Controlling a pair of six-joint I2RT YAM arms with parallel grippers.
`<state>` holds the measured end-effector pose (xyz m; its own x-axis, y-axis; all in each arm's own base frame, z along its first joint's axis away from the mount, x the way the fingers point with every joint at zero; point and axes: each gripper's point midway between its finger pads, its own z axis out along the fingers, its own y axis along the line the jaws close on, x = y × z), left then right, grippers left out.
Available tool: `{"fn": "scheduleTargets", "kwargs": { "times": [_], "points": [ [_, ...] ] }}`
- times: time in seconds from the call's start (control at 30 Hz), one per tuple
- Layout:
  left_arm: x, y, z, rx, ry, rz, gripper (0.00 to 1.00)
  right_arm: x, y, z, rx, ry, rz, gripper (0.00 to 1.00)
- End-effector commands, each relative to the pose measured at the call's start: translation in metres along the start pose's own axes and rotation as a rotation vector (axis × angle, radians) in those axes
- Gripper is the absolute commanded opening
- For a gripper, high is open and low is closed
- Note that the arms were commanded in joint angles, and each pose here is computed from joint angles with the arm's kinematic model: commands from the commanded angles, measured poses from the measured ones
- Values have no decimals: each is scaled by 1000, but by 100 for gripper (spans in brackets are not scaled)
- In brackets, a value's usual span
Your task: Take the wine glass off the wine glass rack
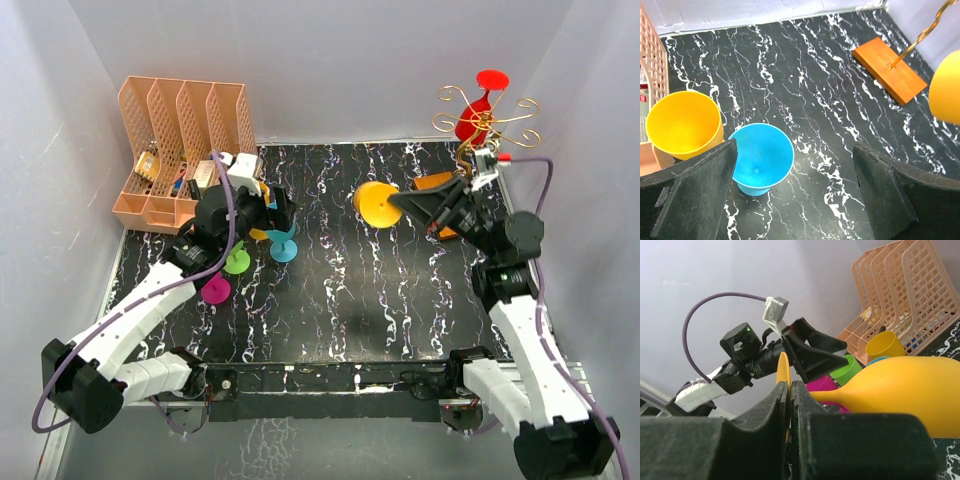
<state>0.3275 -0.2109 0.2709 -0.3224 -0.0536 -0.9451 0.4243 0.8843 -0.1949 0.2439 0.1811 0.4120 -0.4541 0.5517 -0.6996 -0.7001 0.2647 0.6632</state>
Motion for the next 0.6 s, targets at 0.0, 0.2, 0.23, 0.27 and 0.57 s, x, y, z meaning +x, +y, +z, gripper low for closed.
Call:
{"fn": "scheduleTargets", "kwargs": {
  "times": [0.0, 0.2, 0.23, 0.27, 0.57],
  "points": [
    [-34, 1, -26, -12, -155, -107, 97, -2, 4, -21, 34, -139, -56, 8],
    [-31, -20, -72, 85, -116, -349, 97, -2, 0, -41, 46, -286, 33, 8],
    [-33, -24, -81, 107, -114, -371, 97, -5, 4, -42, 17, -315, 44, 8],
    [-34, -26, -88, 118, -109, -392, 97, -9, 9, -41, -13, -333, 62, 8],
    [-60, -75, -130, 389, -98, -616, 97, -11, 40, -27, -289, -254, 438, 8]
  ]
}}
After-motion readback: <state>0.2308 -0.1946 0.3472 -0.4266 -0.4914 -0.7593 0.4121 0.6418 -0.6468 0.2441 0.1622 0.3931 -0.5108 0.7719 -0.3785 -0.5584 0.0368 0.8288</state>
